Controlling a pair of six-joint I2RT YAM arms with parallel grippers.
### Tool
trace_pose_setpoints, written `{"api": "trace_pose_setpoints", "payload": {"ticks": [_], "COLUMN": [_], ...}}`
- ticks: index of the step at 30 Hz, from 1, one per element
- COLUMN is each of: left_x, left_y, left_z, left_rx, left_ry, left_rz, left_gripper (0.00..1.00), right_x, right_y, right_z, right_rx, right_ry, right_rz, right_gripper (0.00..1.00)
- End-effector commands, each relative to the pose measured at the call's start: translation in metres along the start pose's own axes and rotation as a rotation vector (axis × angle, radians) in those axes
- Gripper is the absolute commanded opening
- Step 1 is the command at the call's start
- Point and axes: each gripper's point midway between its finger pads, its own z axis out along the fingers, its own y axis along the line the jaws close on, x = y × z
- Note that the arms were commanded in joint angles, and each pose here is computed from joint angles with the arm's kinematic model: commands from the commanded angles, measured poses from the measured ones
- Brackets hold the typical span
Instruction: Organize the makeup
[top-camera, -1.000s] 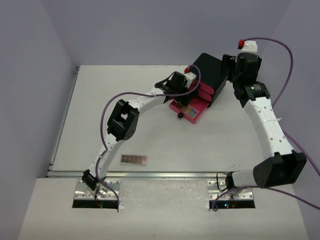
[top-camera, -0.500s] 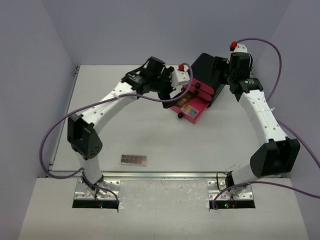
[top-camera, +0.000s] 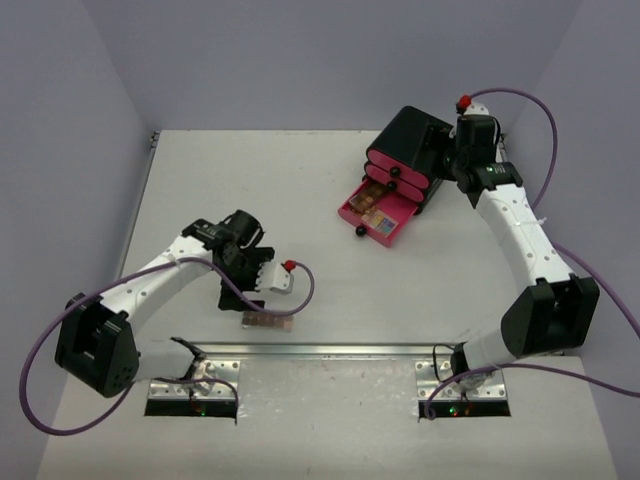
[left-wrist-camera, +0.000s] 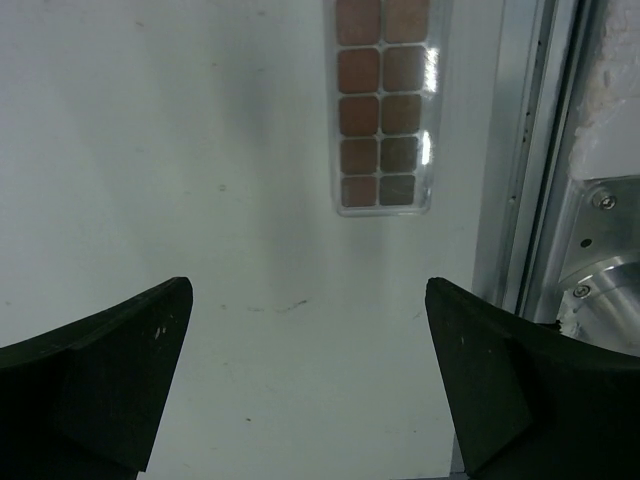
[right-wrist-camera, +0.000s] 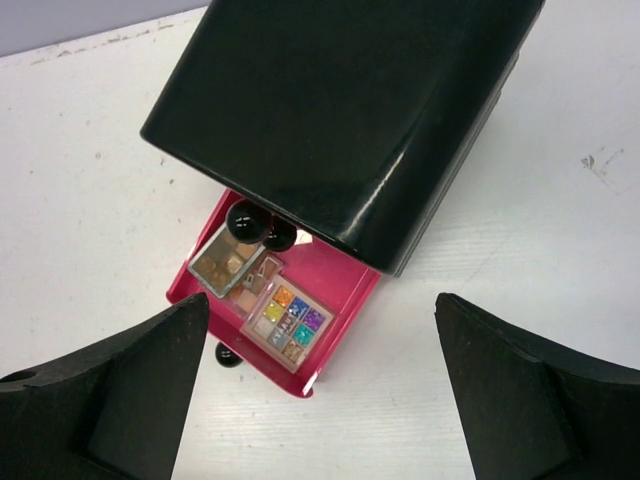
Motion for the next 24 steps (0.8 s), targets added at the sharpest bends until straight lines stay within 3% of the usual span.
{"api": "trace_pose_setpoints", "payload": {"ticks": [1,6,18,24], "left_x": [0.001,-0.003,-0.002,0.005], "left_y": [-0.004,-0.022,-0.012,-0.023], "left_z": [0.011,0.047,0.095,0.112], "left_rx": [-0.055,-0.055,-0.089,-0.077], "left_ry": [0.005,0.012,0.038,0.071], "left_rz": [0.079,0.139,0.011,0.000], "left_gripper": [1.00,1.00,1.00,0.93], "right_x": [-0.008,0.002,0.015,0.013], "right_y": [-0.002,-0.008,-0.019,-0.027], "right_z": [-0.018,-0.021,-0.020,-0.019], "right_rx": [-0.004,0.017,0.063,0.100], "right_ry": [-0.047,-0.031,0.014,0.011], "right_rz": [0.013,0.004,-0.037,-0.072], "right_gripper": [0.94,0.94,0.95,0.95]}}
